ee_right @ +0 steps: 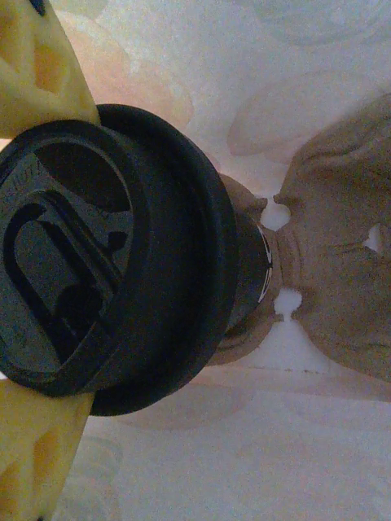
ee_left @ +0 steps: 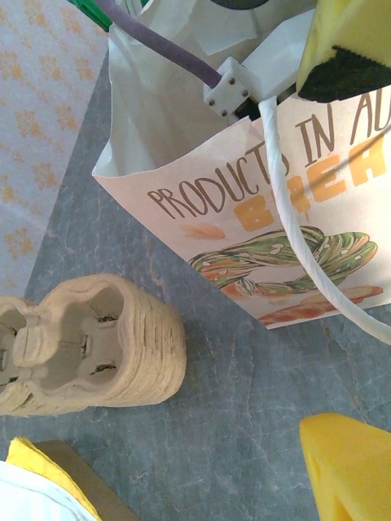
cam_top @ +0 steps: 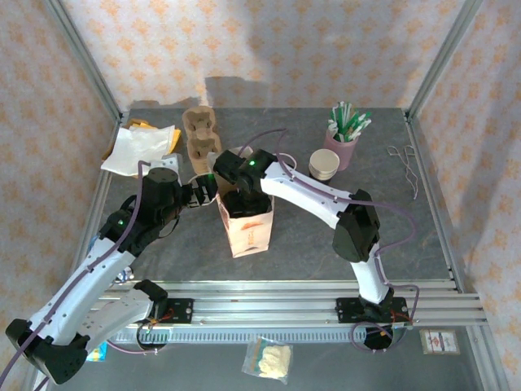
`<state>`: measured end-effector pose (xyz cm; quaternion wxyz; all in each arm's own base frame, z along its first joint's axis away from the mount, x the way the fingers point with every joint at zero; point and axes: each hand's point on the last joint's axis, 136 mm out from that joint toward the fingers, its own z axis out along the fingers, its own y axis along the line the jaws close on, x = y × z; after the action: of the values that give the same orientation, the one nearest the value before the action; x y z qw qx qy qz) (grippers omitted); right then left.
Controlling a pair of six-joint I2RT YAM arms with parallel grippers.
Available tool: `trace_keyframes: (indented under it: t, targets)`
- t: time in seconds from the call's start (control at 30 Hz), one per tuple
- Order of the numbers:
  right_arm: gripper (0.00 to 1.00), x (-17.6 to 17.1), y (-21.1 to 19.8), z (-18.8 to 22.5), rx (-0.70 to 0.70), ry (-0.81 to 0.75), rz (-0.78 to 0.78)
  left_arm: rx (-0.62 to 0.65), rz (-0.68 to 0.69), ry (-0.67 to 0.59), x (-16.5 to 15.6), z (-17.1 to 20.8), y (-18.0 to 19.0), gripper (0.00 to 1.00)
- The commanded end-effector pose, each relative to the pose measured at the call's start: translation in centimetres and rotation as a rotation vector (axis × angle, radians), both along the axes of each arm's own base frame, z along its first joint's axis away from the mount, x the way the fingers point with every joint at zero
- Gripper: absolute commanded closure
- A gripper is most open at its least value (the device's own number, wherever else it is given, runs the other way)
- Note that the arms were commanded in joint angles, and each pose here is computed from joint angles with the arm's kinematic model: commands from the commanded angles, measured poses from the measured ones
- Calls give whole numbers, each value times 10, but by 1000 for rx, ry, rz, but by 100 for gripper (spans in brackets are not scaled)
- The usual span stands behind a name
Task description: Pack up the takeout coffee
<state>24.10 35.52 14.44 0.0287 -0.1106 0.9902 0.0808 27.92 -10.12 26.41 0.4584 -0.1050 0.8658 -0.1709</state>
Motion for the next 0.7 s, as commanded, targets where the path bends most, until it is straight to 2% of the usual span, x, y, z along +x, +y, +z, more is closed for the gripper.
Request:
trace_keyframes:
  t: [0.0,0.3,0.67]
  targets:
    - [41,-8,-26,-30,-163,41,10,14,33,-36,0,11,10,1]
    - [27,-4,-24,-14,-129,3,2,8,33,-46,1,17,10,1]
    - [15,1,-19,1,-93,-32,1,6,31,-47,2,19,9,1]
